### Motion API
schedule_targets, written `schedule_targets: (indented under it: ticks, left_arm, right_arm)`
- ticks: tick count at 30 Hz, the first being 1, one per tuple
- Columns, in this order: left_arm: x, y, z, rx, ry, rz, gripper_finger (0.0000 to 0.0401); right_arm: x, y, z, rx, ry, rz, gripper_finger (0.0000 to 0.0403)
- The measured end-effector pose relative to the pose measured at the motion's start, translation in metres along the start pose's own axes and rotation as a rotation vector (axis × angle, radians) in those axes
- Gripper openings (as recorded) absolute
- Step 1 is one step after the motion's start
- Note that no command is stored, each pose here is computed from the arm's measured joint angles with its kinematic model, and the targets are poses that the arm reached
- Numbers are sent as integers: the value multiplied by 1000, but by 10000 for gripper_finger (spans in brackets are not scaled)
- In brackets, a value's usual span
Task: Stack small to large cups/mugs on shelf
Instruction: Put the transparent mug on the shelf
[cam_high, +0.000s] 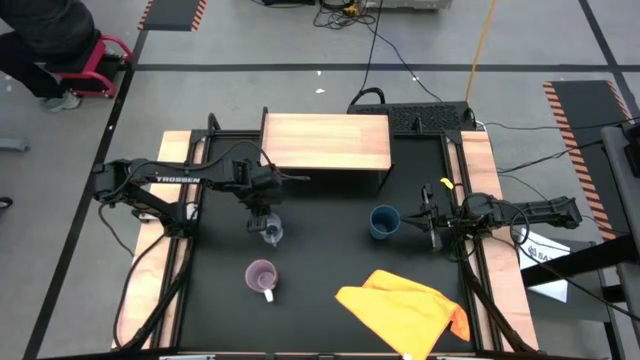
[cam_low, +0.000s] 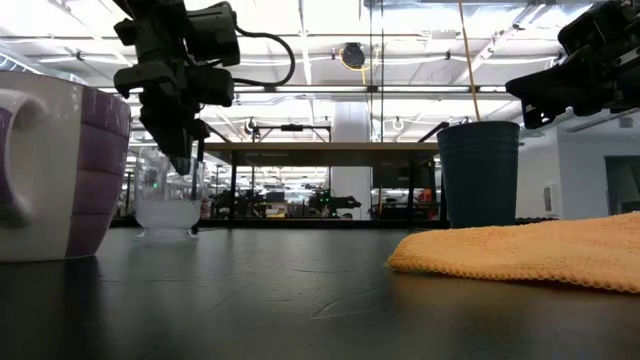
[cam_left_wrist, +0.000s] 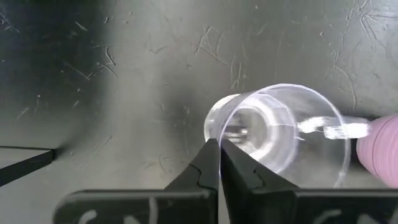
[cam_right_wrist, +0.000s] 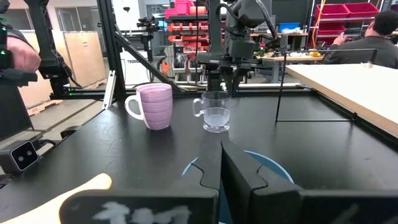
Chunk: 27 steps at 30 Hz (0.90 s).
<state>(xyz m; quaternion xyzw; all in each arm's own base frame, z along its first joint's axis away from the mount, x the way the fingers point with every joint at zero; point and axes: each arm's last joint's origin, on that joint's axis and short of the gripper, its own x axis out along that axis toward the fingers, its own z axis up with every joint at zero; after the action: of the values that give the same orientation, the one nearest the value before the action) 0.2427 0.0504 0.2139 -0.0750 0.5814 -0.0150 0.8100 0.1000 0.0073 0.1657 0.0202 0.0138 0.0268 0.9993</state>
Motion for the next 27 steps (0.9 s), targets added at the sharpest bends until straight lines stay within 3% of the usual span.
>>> schedule_targets:
  ticks: [13, 27]
  left_arm:
    - [-4, -1, 6, 53, -37, -9, 2]
    - [-59, -7, 19, 120, -153, 64, 1]
  right_arm:
    - [0, 0, 0, 0, 0, 0, 0]
    - [0, 0, 0, 26, 1, 1, 0]
